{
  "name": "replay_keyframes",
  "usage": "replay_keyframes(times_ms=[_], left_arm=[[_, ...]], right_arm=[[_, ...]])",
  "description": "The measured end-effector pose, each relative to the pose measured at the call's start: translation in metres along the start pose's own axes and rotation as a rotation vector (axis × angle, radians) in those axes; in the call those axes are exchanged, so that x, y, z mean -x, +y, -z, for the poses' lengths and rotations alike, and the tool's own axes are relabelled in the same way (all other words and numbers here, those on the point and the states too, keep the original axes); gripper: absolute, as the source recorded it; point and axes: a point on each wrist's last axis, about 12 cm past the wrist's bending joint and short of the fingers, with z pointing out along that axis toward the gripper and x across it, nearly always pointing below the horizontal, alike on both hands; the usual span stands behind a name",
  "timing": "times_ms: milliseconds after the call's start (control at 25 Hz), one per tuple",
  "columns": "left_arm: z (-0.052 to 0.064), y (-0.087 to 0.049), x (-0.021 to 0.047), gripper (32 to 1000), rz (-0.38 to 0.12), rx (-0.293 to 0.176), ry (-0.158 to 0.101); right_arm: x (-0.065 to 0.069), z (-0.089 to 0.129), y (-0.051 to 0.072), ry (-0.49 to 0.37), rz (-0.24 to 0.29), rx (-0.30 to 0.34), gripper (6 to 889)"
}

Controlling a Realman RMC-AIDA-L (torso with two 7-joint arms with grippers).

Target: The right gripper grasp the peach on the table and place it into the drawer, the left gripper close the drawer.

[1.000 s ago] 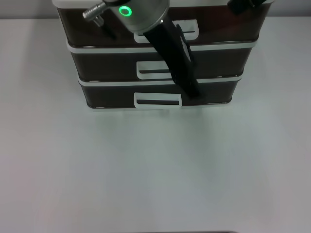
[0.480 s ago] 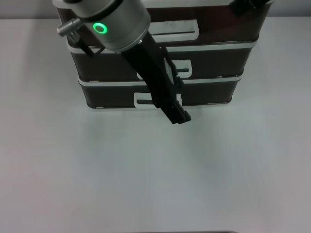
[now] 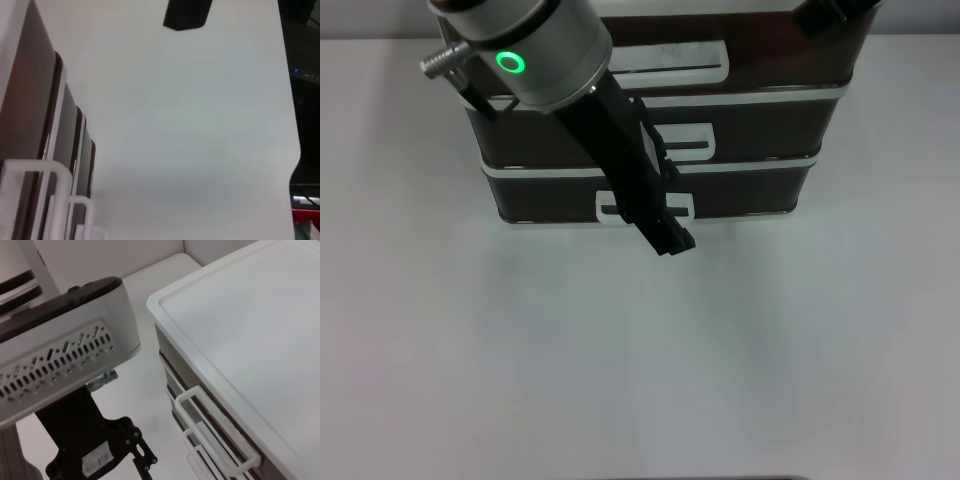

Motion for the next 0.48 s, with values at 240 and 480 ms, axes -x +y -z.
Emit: replay_keyframes(times_ms=[240,480], left_arm=[[-0.0001,0.0002,-0.0004,802,-0.004,0.002,0.003],[-0.0011,-0.0002,-0.0022,802,-0.007,-0.002,0.004]], right_arm=[[0.0,0.0,0.0,0.0,0.0,0.0,734],[0.0,0.0,0.0,0.0,0.0,0.0,734]])
